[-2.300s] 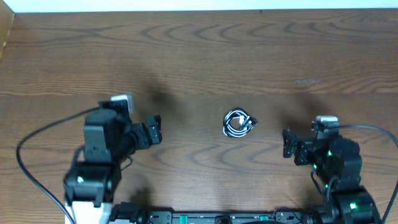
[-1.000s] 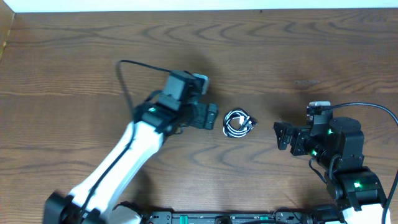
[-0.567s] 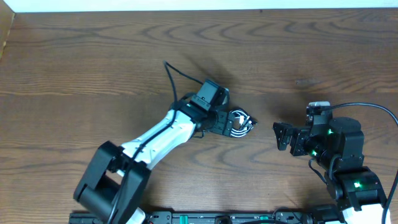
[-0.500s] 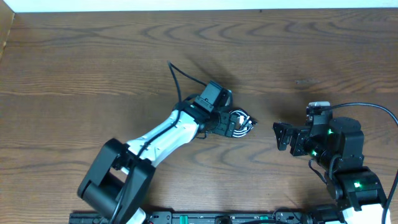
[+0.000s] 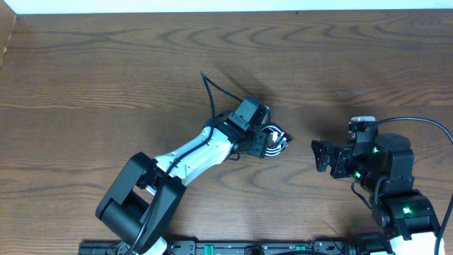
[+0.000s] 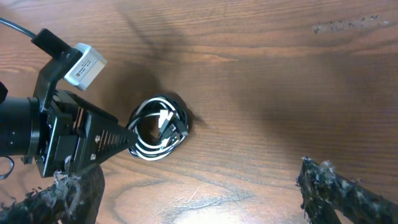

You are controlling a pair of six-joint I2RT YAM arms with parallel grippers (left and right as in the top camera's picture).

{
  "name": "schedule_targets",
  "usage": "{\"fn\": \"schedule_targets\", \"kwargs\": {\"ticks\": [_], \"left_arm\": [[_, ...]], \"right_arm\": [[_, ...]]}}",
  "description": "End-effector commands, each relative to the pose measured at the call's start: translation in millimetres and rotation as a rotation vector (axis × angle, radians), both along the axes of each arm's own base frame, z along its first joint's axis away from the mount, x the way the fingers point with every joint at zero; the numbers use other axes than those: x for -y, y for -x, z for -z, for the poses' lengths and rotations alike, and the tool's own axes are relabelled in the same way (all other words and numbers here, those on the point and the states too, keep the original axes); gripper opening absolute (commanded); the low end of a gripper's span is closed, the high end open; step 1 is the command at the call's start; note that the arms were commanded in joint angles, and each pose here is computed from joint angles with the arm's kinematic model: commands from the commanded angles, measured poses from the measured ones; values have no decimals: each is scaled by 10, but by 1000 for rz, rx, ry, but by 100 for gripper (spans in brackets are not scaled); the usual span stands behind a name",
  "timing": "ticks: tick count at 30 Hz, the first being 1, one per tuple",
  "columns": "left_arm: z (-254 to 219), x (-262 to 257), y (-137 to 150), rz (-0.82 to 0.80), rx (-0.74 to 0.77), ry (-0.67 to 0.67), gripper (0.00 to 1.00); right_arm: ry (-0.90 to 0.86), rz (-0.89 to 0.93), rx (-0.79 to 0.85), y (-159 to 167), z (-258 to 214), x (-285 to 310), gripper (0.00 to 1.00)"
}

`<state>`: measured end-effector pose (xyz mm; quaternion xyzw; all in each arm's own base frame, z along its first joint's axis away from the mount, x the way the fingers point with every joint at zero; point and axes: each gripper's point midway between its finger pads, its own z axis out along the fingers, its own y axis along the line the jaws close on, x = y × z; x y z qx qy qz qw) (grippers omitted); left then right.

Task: Untangle cables
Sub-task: 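Reach the left gripper to the black-and-white cable coil and grasp it, then lift the coil with the left gripper and grasp it with the right gripper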

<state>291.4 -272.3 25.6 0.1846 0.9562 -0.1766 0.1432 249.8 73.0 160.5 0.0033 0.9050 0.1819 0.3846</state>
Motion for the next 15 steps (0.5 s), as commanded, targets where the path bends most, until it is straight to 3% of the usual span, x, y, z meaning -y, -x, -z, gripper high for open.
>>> {"fn": "schedule_targets", "kwargs": {"ticks": [1,4,6,7,10,11,15], "left_arm": [[73,14,-28,-4,-2,-17,61],[175,-5,-7,-28,-34,-29,60],[202,-9,0,-27,-40,-33,53],[204,-9,1,-27,-40,-33,47],[178,9,7,-22,-42,-22,14],[165,20,14,-19,-44,-15,8],[-19,139,86,15,-62,67,8]], "right_arm": [[-19,-2,17,-13,-98,-26,95],[-18,-2,9,-1,-84,-24,94],[-17,-2,5,5,-77,-24,94],[-17,-2,3,8,-72,-23,94],[-16,-2,-2,15,-63,-22,94],[-16,-2,-3,17,-62,-22,94],[-5,6,-8,21,-43,-1,96]]}}
